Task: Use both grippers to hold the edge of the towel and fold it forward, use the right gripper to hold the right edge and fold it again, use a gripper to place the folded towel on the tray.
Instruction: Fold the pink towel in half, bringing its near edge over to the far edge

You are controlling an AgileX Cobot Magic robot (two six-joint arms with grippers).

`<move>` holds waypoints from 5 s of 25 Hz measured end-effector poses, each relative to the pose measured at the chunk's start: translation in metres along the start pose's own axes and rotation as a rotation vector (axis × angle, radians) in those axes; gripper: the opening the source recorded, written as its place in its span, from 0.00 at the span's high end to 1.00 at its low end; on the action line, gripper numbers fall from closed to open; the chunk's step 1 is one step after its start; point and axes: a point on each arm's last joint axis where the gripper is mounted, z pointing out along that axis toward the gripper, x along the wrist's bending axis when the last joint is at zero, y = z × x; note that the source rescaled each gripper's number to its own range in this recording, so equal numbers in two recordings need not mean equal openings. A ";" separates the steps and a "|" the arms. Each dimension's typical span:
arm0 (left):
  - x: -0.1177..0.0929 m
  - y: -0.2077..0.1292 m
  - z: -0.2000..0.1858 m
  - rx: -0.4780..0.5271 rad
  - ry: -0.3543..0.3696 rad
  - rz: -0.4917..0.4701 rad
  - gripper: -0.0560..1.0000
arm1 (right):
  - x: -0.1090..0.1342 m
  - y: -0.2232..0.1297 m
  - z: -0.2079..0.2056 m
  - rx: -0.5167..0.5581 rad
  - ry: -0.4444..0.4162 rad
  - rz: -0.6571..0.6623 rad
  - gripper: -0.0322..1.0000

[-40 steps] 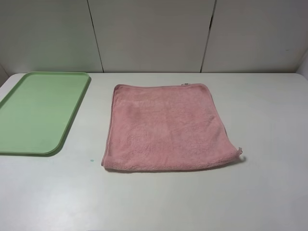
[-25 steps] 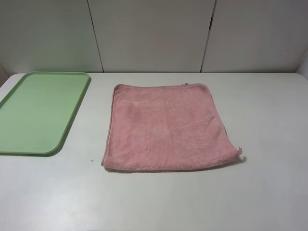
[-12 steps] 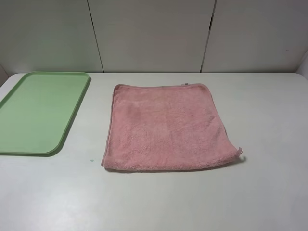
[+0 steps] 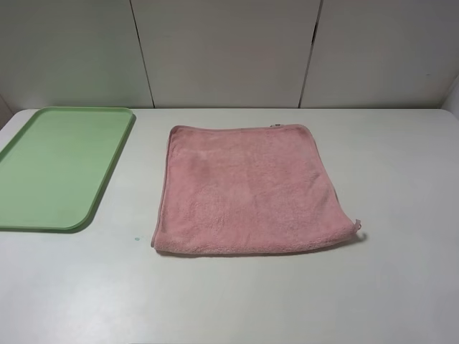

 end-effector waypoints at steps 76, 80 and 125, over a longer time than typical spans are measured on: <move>-0.131 0.049 0.270 0.638 -0.643 1.285 0.02 | 0.095 -0.024 0.260 0.673 0.529 -1.344 0.00; -0.131 0.050 0.270 0.620 -0.645 1.293 0.02 | 0.094 -0.036 0.269 0.713 0.569 -1.405 0.00; -0.149 0.014 0.322 0.622 -0.670 1.289 0.04 | 0.095 -0.057 0.288 0.767 0.626 -1.449 0.00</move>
